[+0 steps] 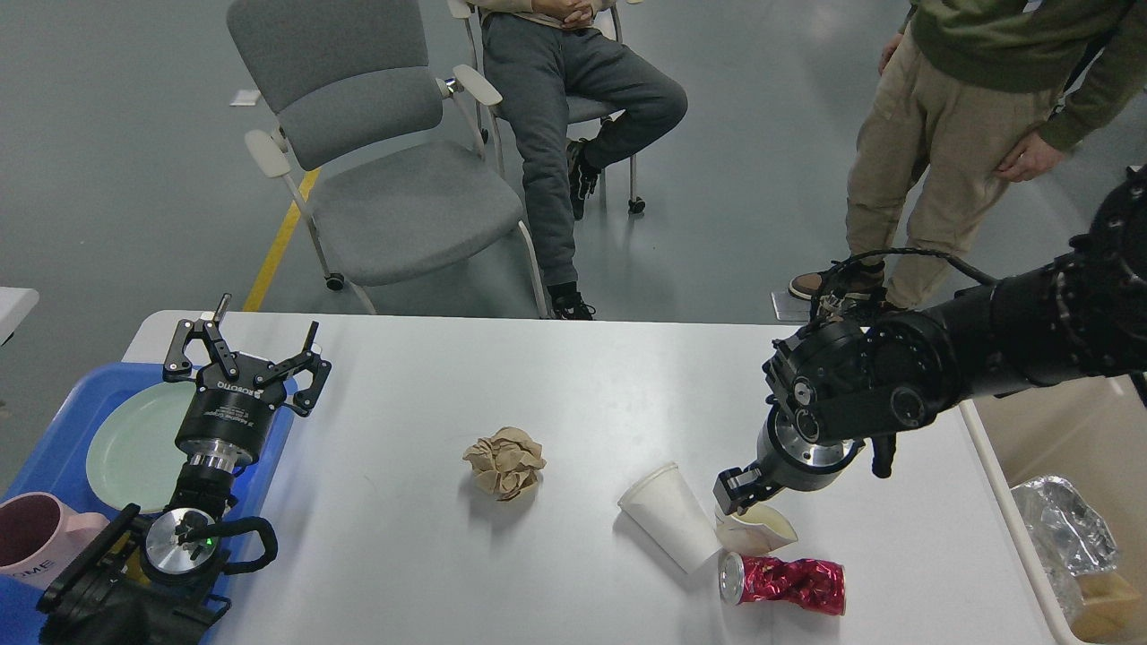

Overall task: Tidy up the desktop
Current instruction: 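Reach the right gripper to the small lid beside the cup and grasp, then carry the small lid to the bin and release it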

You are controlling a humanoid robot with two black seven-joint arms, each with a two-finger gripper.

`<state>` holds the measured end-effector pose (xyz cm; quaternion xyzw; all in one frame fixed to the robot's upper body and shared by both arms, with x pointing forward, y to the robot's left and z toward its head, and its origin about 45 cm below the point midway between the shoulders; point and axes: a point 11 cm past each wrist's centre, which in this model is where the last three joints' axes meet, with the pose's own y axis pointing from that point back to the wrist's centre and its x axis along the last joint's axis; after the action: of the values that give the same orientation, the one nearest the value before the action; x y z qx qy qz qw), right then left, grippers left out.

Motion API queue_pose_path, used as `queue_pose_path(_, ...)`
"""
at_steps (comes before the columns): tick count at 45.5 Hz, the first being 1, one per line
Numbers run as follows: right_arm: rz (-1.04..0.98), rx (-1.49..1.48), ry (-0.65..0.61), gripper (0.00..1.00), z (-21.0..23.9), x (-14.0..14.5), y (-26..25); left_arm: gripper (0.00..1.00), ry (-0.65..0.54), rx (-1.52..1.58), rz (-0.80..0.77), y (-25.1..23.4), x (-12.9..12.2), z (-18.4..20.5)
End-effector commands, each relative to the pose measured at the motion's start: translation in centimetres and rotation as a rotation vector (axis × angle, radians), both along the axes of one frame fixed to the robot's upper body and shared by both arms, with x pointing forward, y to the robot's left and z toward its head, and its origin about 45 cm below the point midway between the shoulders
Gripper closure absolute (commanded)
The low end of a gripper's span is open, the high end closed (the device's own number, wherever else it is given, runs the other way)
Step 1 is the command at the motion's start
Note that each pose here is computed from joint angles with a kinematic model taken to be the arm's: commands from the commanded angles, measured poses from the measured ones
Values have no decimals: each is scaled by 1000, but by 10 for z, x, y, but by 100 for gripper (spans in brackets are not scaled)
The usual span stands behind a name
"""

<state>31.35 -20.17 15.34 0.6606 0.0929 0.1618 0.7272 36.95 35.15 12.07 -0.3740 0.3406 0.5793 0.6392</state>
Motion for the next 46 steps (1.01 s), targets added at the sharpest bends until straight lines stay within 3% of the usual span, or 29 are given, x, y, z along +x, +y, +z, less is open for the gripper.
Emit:
queue_pose_path(1,4,-10,19,18,-23,-10,-5,3,1,-1,-2,-1,0,0)
queue_pose_path(23,-8,-33,-46,20,-53,-5,-1,3,0,-1,0,-1,0,0)
queue_pose_path(28,-10,-35,-52,26,-53,-4,-2,3,1,-1,-2,-1,0,0)
queue_pose_path(31,-9,-37,-48,40,-53,-5,-3,3,1,0,-1,0,0,0)
queue_pose_path(34,-16,-43,-32,72,-55,-8,-5,3,1,-1,-2,-1,0,0)
queue_pose_path(36,-16,-43,-27,85,-55,-9,-5,3,0,0,-2,0,0,0)
queue_pose_path(40,-18,-44,-19,100,-57,-11,-5,3,1,0,-1,0,0,0)
queue_pose_path(46,-28,-39,-18,100,-59,-13,-6,3,0,0,-2,0,0,0)
